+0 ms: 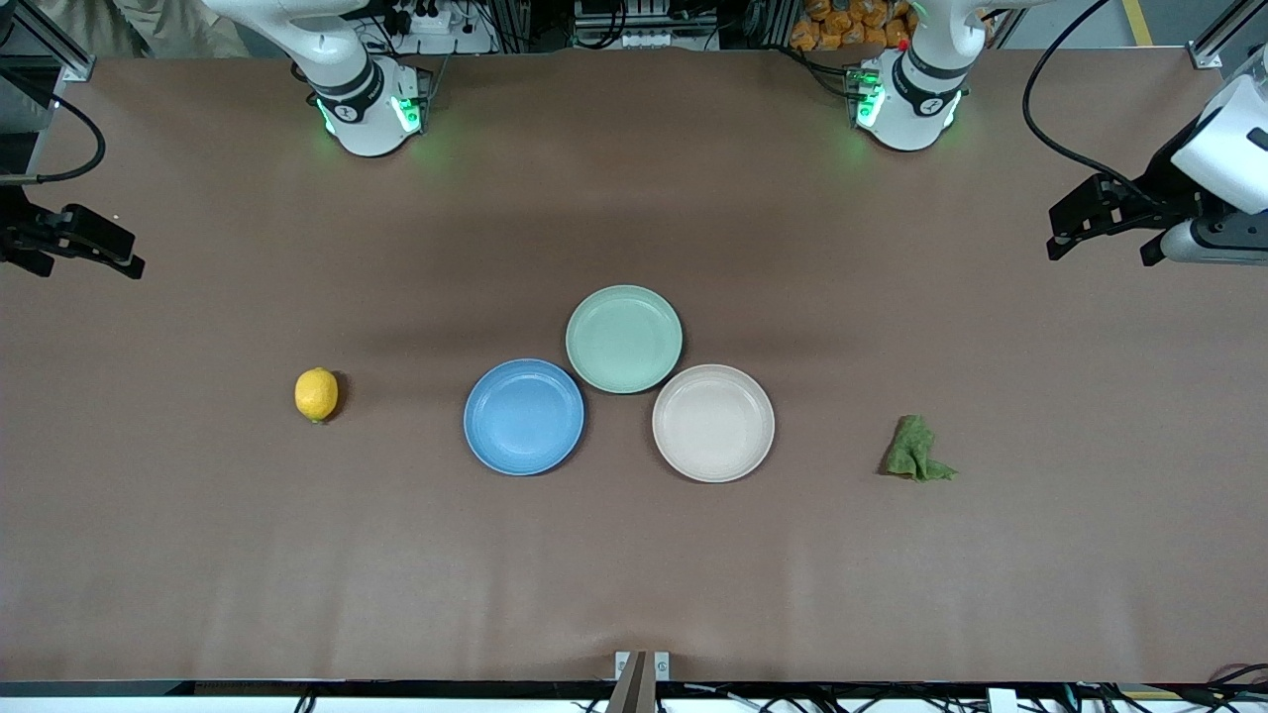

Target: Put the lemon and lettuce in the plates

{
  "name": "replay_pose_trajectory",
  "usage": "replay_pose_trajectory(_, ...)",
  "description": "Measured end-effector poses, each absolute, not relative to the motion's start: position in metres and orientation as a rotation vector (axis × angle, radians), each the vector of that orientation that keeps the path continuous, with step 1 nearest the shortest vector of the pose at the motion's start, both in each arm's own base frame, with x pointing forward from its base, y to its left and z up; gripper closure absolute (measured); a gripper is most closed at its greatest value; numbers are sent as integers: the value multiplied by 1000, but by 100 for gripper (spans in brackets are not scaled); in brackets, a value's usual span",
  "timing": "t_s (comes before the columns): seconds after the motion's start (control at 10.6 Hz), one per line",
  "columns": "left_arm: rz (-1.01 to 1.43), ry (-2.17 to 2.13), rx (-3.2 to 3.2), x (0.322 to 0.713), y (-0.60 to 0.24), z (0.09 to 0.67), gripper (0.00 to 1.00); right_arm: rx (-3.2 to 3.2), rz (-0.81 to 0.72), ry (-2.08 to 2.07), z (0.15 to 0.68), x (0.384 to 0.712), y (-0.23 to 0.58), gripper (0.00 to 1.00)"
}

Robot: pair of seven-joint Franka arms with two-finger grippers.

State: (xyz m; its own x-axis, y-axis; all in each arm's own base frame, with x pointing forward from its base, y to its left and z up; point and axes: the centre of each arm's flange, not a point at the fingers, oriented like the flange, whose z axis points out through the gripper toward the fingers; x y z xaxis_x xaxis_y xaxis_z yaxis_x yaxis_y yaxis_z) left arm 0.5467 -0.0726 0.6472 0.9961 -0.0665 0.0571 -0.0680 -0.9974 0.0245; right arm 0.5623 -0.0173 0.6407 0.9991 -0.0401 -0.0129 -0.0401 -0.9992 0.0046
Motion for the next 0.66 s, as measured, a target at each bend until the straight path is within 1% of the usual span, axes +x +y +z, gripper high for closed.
replay_pose_trajectory(0.66, 53, -114, 3114, 548, -74, 640, 0, 3137, -21, -62, 641, 562, -17, 0)
